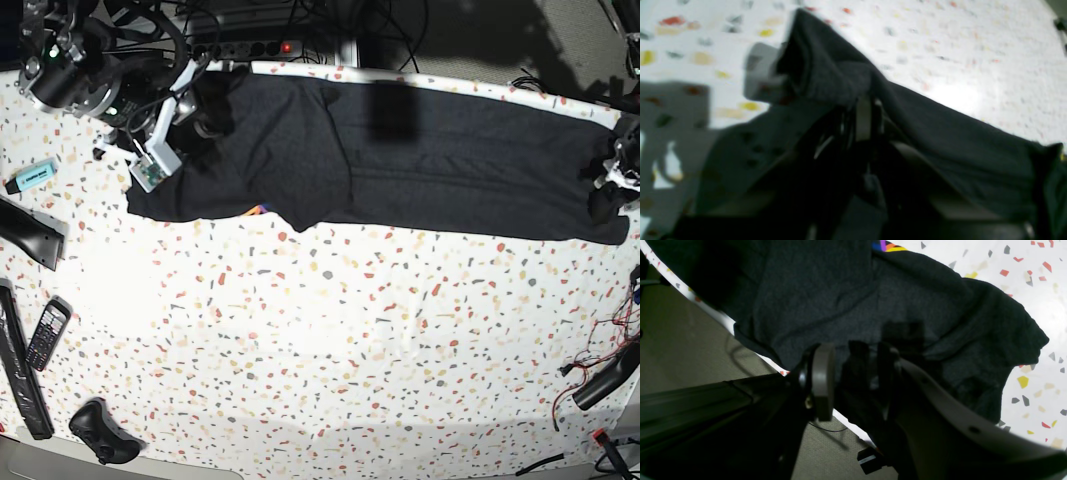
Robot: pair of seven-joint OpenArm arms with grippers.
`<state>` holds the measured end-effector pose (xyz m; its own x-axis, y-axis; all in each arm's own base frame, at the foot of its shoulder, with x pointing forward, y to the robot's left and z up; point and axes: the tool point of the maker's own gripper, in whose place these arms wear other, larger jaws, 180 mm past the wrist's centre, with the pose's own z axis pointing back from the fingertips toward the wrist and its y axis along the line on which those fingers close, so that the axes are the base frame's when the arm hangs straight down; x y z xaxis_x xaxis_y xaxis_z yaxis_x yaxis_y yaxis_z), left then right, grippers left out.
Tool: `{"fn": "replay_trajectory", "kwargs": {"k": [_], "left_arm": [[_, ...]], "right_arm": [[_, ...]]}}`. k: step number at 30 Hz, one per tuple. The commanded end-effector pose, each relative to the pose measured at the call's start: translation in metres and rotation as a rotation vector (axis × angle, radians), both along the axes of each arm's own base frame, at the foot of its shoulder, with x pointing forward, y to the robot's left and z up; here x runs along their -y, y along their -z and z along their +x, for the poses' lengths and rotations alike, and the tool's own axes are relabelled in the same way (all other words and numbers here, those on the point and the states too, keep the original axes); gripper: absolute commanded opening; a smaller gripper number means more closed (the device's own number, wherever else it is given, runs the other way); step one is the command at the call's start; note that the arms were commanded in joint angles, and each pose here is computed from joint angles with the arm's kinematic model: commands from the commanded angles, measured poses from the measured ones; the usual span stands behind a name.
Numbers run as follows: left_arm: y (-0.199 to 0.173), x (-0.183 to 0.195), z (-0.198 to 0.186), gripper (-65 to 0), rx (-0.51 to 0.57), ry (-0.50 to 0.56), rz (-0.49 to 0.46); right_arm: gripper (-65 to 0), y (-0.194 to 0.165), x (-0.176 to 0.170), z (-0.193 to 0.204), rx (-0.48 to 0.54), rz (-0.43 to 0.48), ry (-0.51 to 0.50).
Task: Fold the T-shirt properly
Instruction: 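Grasp the opposite end with the left gripper and pull it outward to smooth, then fold the strip end held by the left gripper inward toward the middle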
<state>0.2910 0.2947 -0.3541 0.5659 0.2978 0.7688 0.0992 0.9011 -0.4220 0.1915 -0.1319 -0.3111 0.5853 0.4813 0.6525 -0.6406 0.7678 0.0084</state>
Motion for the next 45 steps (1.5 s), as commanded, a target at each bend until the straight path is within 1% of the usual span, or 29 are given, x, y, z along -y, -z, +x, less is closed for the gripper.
{"fn": "replay_trajectory", "kwargs": {"k": [1,3,5,9,13,16,20,22,25,27,28,30,31,32,34,36,38,41,45], "left_arm": [[-0.025,0.007,0.008,-65.0,0.081,0.028,0.002],[-0.037,0.032,0.004,-65.0,0.113,0.068,-0.003],[-0.044,0.055,-0.002,-65.0,0.123,0.072,-0.019],[-0.043,0.109,-0.016,-65.0,0.120,0.131,-0.064],[-0.039,0.162,-0.016,-65.0,0.110,0.242,-0.139],[-0.034,0.197,-0.017,-65.0,0.074,0.319,-0.183],[-0.032,0.227,-0.023,-65.0,0.059,0.400,-0.209],[-0.031,0.233,-0.023,-65.0,0.066,0.412,-0.197],[-0.024,0.237,-0.021,-65.0,0.060,0.410,-0.144],[-0.023,0.244,-0.023,-65.0,0.054,0.433,-0.138],[-0.024,0.248,-0.023,-63.4,0.056,0.447,-0.141],[-0.028,0.260,-0.023,-44.2,0.067,0.479,-0.159],[-0.033,0.267,-0.023,-37.9,0.077,0.499,-0.180],[-0.037,0.275,-0.024,-36.2,0.086,0.529,-0.199],[-0.047,0.290,-0.028,-36.2,0.120,0.620,-0.215],[-0.054,0.294,-0.025,-36.2,0.132,0.651,-0.219],[-0.055,0.289,-0.019,-36.2,0.128,0.664,-0.183],[-0.048,0.268,-0.015,-36.2,0.086,0.665,-0.105],[-0.041,0.218,-0.011,-36.3,0.065,0.608,-0.001]], "right_arm": [[-44.0,-0.008,-0.002,0.003,0.032,0.009,-0.011],[-44.0,-0.008,-0.002,0.003,0.032,0.009,-0.011],[-44.0,-0.008,-0.002,0.003,0.032,0.009,-0.011],[-44.0,-0.008,-0.002,0.003,0.032,0.009,-0.011],[-44.0,-0.008,-0.002,0.003,0.032,0.009,-0.011],[-44.0,-0.008,-0.002,0.003,0.032,0.009,-0.011],[-44.0,-0.008,-0.002,0.003,0.032,0.009,-0.011],[-44.0,-0.008,-0.002,0.003,0.032,0.009,-0.011],[-44.0,-0.008,-0.002,0.003,0.032,0.010,-0.011],[-44.0,-0.009,-0.002,0.004,0.035,0.011,-0.011],[-44.0,-0.010,-0.003,0.004,0.039,0.015,-0.011],[-44.0,-0.011,-0.004,0.005,0.047,0.022,-0.011],[-44.0,-0.011,-0.004,0.006,0.049,0.024,-0.011],[-44.0,-0.011,-0.004,0.006,0.050,0.024,-0.011],[-44.0,-0.011,-0.004,0.006,0.050,0.024,-0.011],[-44.0,-0.011,-0.004,0.006,0.049,0.023,-0.011],[-44.0,-0.011,-0.004,0.006,0.049,0.023,-0.011],[-44.0,-0.011,-0.004,0.006,0.049,0.023,-0.011],[-44.0,-0.011,-0.004,0.006,0.049,0.023,-0.011]]}}
